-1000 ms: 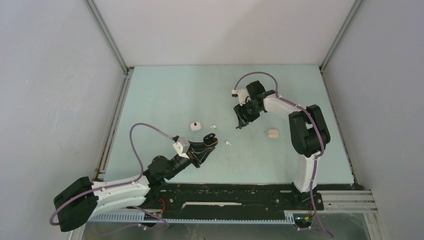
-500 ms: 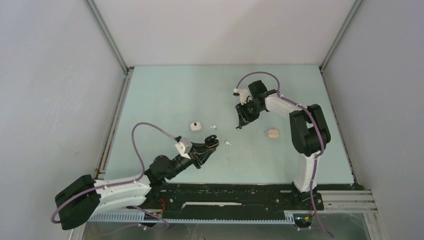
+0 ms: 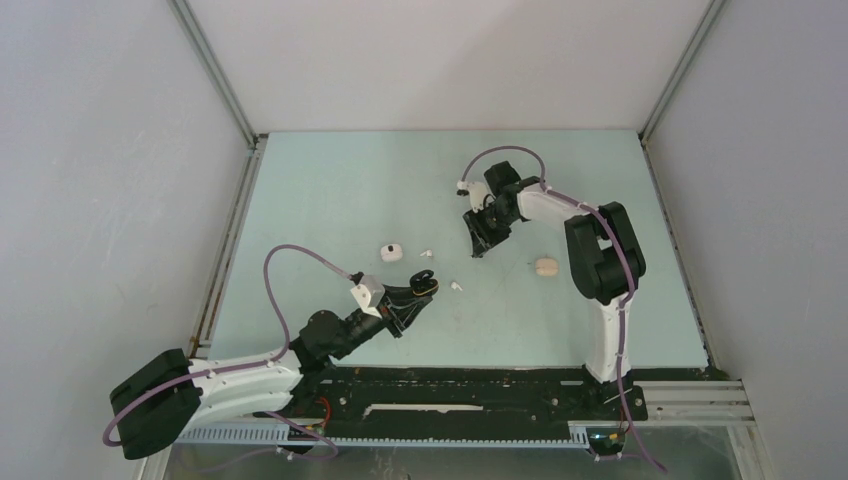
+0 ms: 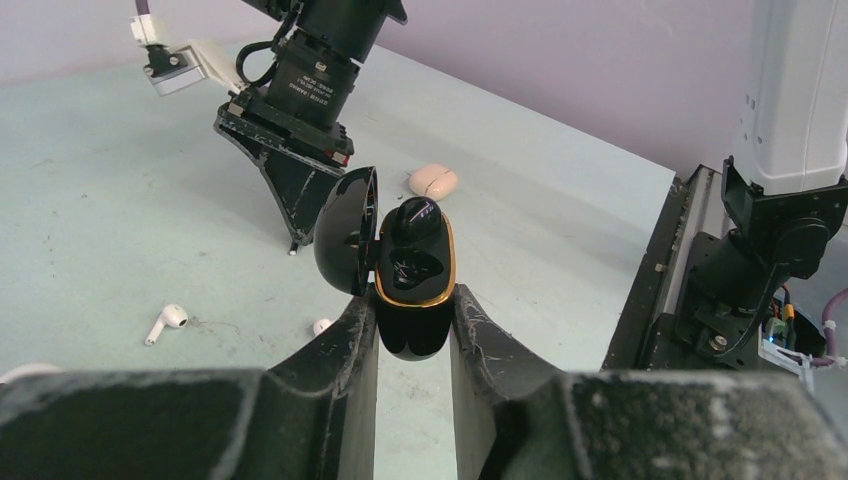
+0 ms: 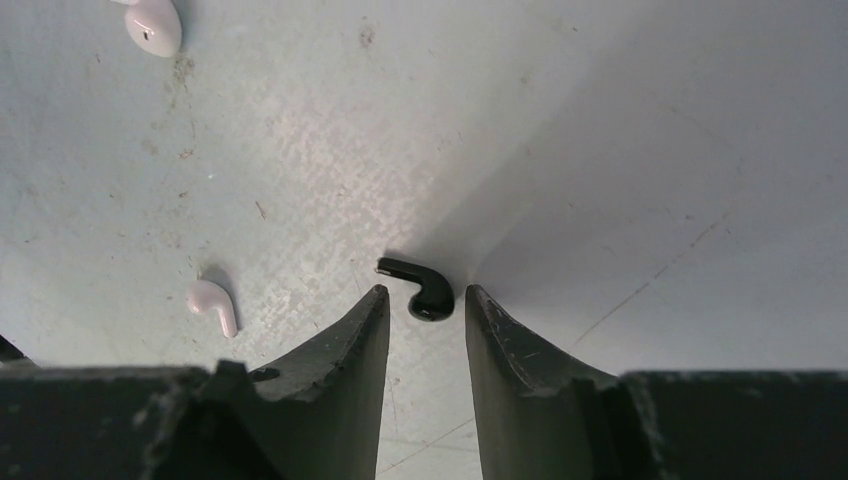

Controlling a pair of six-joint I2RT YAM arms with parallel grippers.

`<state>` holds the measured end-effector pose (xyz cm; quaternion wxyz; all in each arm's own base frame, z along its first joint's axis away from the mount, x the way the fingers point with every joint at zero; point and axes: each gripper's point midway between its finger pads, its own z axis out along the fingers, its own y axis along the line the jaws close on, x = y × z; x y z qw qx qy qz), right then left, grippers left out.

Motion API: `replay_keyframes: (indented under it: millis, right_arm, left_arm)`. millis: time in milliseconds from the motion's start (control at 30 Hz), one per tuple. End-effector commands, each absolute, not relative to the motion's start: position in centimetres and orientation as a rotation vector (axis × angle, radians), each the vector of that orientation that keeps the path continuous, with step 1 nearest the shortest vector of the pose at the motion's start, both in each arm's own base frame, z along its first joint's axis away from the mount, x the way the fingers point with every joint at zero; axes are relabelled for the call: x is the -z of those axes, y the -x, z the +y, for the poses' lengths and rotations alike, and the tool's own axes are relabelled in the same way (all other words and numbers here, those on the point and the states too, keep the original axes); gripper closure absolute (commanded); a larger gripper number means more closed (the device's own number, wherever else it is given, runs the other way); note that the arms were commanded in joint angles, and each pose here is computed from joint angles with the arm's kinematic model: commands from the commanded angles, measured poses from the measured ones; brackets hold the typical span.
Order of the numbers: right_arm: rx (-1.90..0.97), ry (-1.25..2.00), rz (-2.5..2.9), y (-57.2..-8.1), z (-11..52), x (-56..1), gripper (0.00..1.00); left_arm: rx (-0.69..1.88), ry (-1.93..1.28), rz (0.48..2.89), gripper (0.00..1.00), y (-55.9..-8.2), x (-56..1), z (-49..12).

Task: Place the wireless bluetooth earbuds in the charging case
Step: Pick up the left earbud from the center of the board.

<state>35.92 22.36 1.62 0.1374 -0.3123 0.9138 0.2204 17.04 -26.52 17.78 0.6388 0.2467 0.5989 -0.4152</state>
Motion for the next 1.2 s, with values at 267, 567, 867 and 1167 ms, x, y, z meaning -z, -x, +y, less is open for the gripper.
replay_keyframes:
  millis: [267,567,867,1167]
  right_arm:
    - [-0.521,0.968,2.662,-35.6,22.5,-1.1,0.65]
    - [-0.472,1.031,2.665,-35.0,21.9,-0.8,0.66]
    - [-0.432,1.106,2.674,-34.3,21.4,-0.3,0.64]
    - [-0.454,1.118,2.671,-34.2,20.7,-0.6,0.61]
  left_arm:
    - [0.959,-0.555,1.272,1.00,-17.1,-20.8,-27.0]
    - [0.951,-0.561,1.276,1.00,-17.1,-20.6,-26.9]
    - [0.950,-0.560,1.277,1.00,-17.2,-20.4,-26.9]
    - [0.949,-0.563,1.278,1.00,-17.1,-20.4,-26.9]
